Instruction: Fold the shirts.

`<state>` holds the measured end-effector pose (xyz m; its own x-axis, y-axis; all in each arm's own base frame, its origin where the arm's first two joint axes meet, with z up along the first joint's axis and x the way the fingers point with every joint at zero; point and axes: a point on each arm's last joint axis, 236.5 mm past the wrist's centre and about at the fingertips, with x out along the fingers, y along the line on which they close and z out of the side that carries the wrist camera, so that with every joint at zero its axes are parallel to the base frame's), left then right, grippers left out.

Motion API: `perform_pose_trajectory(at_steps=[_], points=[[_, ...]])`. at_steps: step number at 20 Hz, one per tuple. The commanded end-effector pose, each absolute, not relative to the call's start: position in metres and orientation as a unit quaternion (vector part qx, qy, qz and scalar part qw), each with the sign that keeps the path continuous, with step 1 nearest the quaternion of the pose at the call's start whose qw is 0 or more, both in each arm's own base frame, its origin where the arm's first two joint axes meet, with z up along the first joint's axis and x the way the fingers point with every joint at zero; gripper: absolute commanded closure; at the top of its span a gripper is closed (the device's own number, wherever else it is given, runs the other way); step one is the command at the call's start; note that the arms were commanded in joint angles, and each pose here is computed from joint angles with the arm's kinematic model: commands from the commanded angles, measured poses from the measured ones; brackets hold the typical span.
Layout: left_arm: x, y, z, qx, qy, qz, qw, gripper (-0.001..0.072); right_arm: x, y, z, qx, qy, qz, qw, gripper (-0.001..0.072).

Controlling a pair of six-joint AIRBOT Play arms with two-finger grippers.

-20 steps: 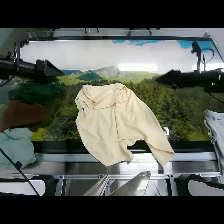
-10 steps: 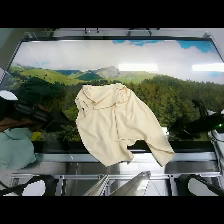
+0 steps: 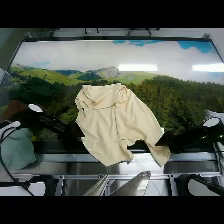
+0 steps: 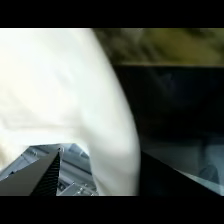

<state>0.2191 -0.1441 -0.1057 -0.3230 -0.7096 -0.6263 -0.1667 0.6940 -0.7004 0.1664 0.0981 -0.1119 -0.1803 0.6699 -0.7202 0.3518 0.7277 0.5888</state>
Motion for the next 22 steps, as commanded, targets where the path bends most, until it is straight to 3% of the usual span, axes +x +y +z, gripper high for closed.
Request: perform_pose_trajectory(at_steps=[1, 2, 3, 4, 7, 10, 13, 16, 19, 22], points=[[0.227, -0.172, -0.126, -0.250, 0.782, -0.291, 0.491, 0.0369, 0.196, 0.120, -0.118, 0.356, 0.709, 0.181, 0.582, 0.0388], [0.231, -0.179, -0.128, -0.238, 0.783, -0.298, 0.491, 0.0438, 0.202, 0.125, -0.113, 0.365, 0.695, 0.194, 0.588, 0.0583], [0.235, -0.185, -0.128, -0.226, 0.783, -0.307, 0.492, 0.0535, 0.209, 0.130, -0.108, 0.380, 0.683, 0.202, 0.591, 0.0618], [0.235, -0.191, -0.126, -0.215, 0.783, -0.318, 0.489, 0.0696, 0.214, 0.136, -0.099, 0.394, 0.669, 0.219, 0.590, 0.0699], [0.232, -0.197, -0.084, -0.194, 0.774, -0.374, 0.472, 0.0685, 0.231, 0.155, -0.047, 0.431, 0.619, 0.292, 0.588, 0.0694], [0.247, -0.200, 0.025, -0.218, 0.695, -0.462, 0.506, 0.0684, 0.273, 0.162, 0.082, 0.466, 0.459, 0.407, 0.638, 0.0694], [0.257, -0.203, 0.225, -0.270, 0.436, -0.617, 0.596, 0.0684, 0.275, 0.139, 0.270, 0.466, 0.201, 0.532, 0.678, 0.0694], [0.202, -0.176, 0.395, -0.195, 0.169, -0.677, 0.690, 0.0683, 0.223, 0.119, 0.405, 0.370, -0.011, 0.591, 0.717, 0.0694], [0.151, -0.167, 0.477, -0.066, 0.015, -0.619, 0.782, 0.0683, 0.187, 0.114, 0.476, 0.276, -0.117, 0.561, 0.772, 0.0693], [0.175, -0.143, 0.507, -0.018, -0.034, -0.482, 0.875, 0.0682, 0.207, 0.096, 0.491, 0.242, -0.142, 0.460, 0.843, 0.0693]])
